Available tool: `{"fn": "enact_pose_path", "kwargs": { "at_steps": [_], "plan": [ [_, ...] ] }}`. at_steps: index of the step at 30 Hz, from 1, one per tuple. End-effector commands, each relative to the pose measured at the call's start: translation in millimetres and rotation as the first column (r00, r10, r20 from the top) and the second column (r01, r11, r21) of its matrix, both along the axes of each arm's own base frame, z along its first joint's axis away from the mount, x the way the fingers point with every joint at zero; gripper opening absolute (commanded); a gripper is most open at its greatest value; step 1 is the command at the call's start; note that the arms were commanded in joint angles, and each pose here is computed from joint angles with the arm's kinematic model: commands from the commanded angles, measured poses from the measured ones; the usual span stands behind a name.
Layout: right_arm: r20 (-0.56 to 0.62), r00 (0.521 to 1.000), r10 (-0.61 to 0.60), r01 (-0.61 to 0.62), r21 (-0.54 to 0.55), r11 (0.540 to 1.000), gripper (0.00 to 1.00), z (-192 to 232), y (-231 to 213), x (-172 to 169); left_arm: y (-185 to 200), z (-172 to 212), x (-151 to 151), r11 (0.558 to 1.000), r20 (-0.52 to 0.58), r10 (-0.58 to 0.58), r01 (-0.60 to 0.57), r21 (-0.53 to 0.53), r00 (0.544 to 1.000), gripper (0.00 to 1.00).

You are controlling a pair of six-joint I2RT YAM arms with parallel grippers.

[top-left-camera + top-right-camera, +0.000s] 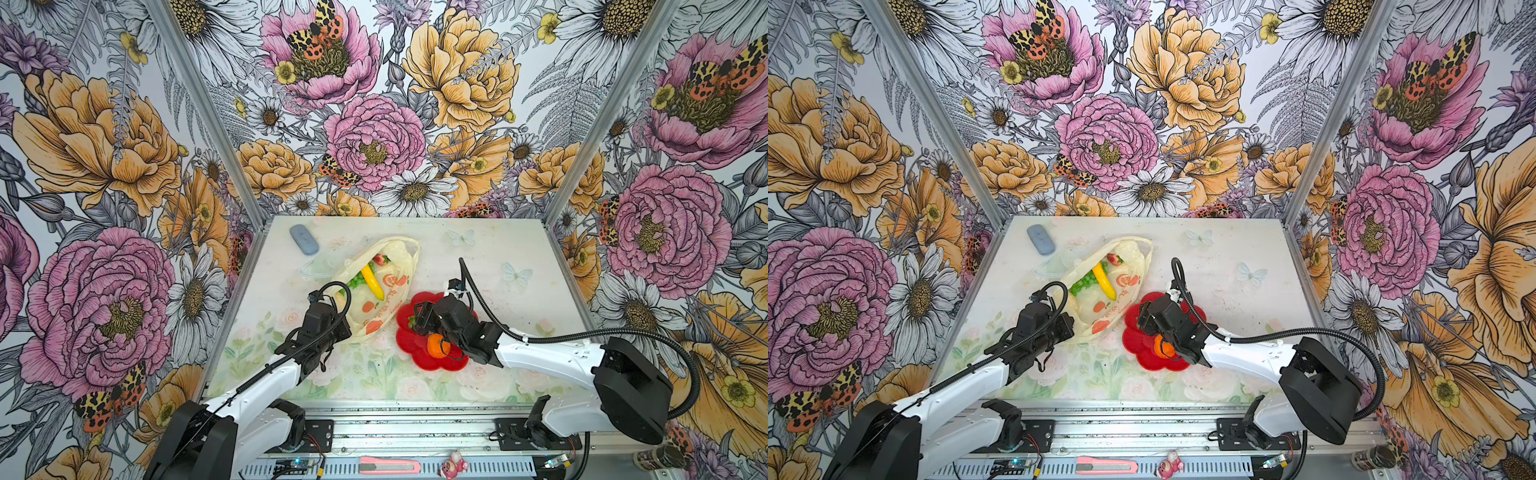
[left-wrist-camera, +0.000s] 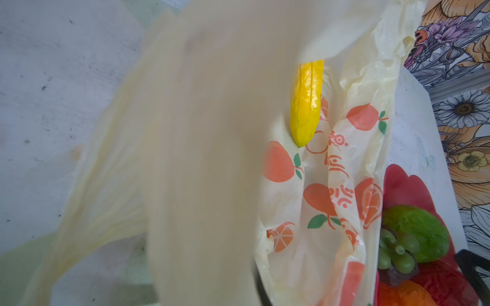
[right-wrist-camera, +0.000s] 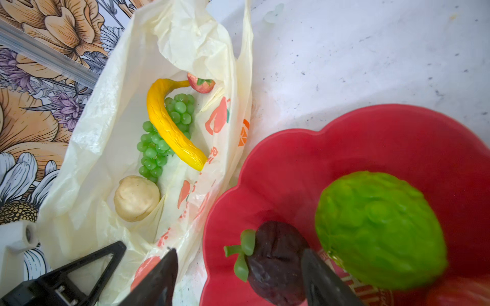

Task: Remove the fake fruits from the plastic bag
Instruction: 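Reach the right gripper into the bag toward the beige pear-shaped fruit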

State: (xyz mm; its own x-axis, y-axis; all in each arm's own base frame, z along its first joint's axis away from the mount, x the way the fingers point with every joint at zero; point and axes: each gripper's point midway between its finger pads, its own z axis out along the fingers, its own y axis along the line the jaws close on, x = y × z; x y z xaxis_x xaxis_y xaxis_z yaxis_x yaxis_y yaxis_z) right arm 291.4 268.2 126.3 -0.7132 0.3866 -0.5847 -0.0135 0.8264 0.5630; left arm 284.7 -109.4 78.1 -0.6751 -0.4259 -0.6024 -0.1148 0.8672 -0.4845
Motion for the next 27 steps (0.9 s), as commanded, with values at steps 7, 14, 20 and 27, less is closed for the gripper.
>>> {"fn": "enact_pose_path", "kwargs": {
  "at_steps": [7, 14, 20, 27],
  "plan": [
    [0.095, 0.976, 0.195, -0.194, -0.019, 0.981, 0.71, 41, 63, 28, 8, 18, 6, 0.998, 0.026, 0.007, -0.009, 0.060, 1.000, 0.00],
    [0.059, 0.917, 0.394, -0.395, -0.002, 0.919, 0.67, 26, 139, 36, 27, 7, -7, 0.994, -0.017, 0.101, -0.100, 0.044, 0.995, 0.00],
    [-0.002, 0.868, 0.497, -0.497, -0.009, 0.868, 0.64, -10, 188, 30, 50, -1, -21, 0.974, -0.042, 0.228, -0.228, -0.002, 0.973, 0.00],
    [-0.030, 0.845, 0.534, -0.535, -0.025, 0.844, 0.64, -37, 208, 30, 72, 1, -33, 0.945, -0.027, 0.323, -0.324, -0.037, 0.946, 0.00]
  ]
}}
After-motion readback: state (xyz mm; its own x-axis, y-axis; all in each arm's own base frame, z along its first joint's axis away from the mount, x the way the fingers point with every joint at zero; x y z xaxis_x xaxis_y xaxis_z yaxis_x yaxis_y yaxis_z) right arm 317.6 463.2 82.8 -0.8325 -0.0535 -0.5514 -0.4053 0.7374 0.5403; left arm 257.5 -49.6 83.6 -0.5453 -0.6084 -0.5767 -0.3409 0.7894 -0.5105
